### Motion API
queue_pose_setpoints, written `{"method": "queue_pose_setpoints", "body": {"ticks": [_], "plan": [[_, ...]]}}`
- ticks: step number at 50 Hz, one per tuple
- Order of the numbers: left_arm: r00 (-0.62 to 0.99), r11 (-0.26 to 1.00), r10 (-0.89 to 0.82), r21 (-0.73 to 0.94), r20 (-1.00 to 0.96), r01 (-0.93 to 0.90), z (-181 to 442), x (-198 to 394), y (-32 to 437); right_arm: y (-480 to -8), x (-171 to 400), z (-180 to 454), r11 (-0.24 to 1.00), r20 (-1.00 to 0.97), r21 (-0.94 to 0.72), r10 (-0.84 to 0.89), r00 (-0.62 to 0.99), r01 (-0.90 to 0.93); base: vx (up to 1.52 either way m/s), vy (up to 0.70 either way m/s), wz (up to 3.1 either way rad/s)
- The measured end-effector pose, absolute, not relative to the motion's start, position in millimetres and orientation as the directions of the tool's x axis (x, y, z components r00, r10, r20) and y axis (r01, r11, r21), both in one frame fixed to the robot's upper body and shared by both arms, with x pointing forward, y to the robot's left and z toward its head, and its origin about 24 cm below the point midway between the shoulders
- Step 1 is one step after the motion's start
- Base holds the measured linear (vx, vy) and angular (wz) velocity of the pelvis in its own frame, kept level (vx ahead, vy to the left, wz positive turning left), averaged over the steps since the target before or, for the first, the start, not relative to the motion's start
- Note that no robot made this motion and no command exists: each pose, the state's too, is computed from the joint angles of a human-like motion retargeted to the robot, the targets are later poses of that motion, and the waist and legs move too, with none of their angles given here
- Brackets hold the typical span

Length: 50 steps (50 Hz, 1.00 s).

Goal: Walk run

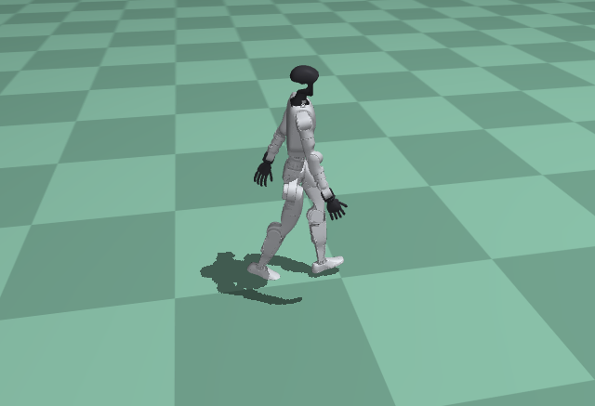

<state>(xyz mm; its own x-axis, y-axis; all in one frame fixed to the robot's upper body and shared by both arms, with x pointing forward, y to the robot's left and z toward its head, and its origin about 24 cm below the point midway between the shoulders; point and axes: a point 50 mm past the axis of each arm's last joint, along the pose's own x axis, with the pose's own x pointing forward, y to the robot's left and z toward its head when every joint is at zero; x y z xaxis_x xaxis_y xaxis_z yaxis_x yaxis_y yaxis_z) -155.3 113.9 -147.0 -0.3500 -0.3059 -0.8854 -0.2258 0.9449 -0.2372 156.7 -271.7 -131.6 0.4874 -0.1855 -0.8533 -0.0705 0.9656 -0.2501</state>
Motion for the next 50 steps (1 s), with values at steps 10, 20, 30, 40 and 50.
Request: {"method": "queue_pose_setpoints", "body": {"ticks": [10, 20, 30, 40, 50], "plan": [[-0.093, 0.987, -0.138, -0.128, -0.986, -0.102, -175, -53, 177, -219, 40, -172, 0.986, -0.973, -0.144, -0.126, 0.194, -0.085, 1.16, -0.21, 0.36], [0.402, 0.947, -0.114, 0.024, -0.908, 0.322, -153, 137, 210, -178, -78, -170, 0.973, -0.995, -0.016, 0.007, -0.102, 0.229, 0.79, -0.18, 1.76], [0.583, 0.890, -0.197, 0.106, -0.788, 0.444, -134, 178, 190, -160, -115, -162, 0.990, -0.972, 0.065, 0.091, -0.215, 0.125, 0.76, -0.45, 1.12], [0.111, 0.948, -0.123, -0.084, -0.986, 0.306, -181, 6, 163, -207, -47, -171, 0.999, -0.985, 0.013, 0.007, -0.171, -0.039, 0.90, -0.62, 0.58], [0.190, 0.986, -0.166, -0.158, -0.968, 0.057, -170, -48, 174, -277, 122, -141, 0.917, -0.884, -0.322, -0.203, 0.420, -0.236, 0.75, -0.33, 0.27]]}}
